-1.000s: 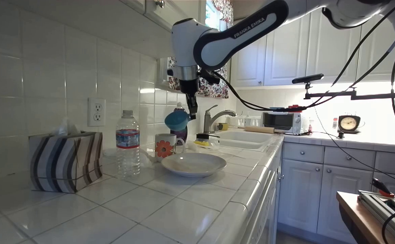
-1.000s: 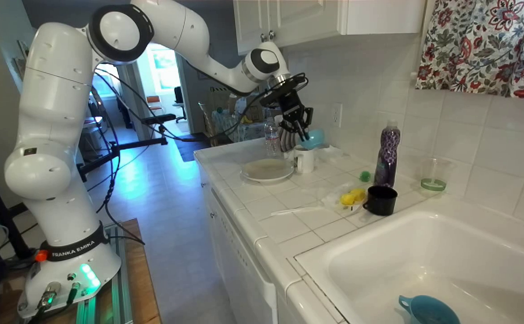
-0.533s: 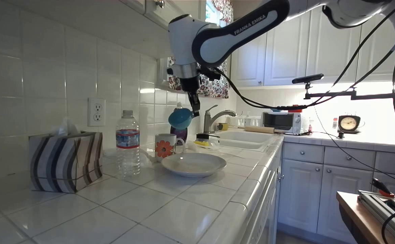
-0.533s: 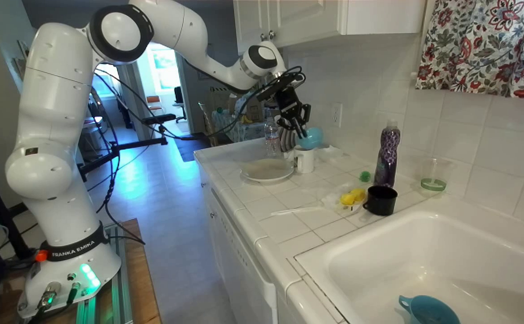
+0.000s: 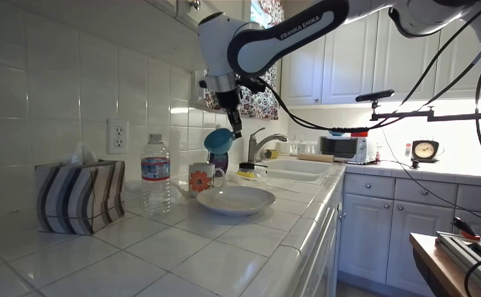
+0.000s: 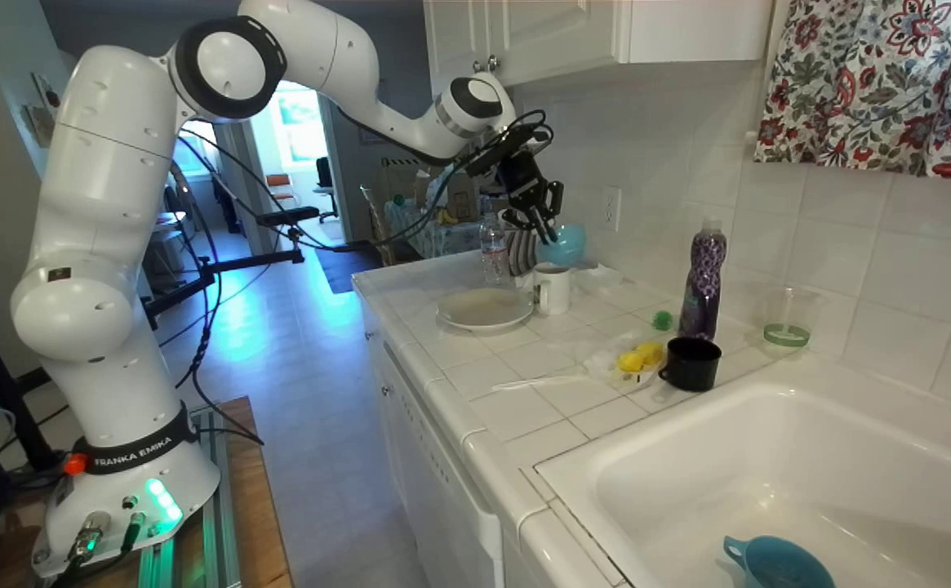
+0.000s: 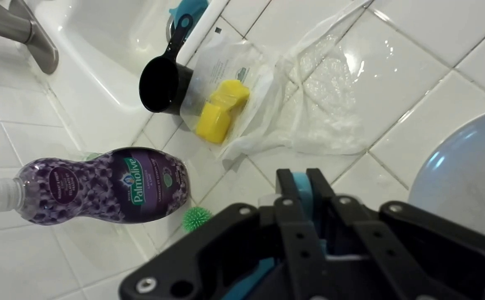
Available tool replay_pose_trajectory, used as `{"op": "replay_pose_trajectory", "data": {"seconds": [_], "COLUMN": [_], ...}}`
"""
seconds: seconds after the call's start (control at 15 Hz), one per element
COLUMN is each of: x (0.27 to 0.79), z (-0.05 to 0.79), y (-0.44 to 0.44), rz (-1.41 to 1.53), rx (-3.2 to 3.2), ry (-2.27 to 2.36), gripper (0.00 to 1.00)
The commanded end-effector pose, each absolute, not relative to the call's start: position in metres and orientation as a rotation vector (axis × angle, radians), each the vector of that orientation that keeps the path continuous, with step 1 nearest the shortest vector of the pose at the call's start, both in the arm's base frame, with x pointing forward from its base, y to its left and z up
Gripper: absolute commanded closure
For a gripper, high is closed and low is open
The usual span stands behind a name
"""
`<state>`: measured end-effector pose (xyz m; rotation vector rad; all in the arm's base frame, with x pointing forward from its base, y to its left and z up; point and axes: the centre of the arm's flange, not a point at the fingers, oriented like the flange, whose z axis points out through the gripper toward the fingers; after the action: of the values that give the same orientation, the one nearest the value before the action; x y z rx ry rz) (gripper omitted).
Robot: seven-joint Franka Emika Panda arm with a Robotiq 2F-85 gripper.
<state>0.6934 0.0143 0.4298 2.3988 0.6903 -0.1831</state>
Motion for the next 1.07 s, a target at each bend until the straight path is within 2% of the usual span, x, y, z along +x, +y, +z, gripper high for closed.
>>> {"op": "replay_pose_trajectory", "data": {"seconds": [0.0,1.0], "x": [0.71,0.724], "z": [0.434,0.437], "y": [0.017,0.027], "rz": [-0.212,-0.246], "rx": [2.349,2.301], "ry": [0.689,0.693], "gripper": [0.97,0.97]}}
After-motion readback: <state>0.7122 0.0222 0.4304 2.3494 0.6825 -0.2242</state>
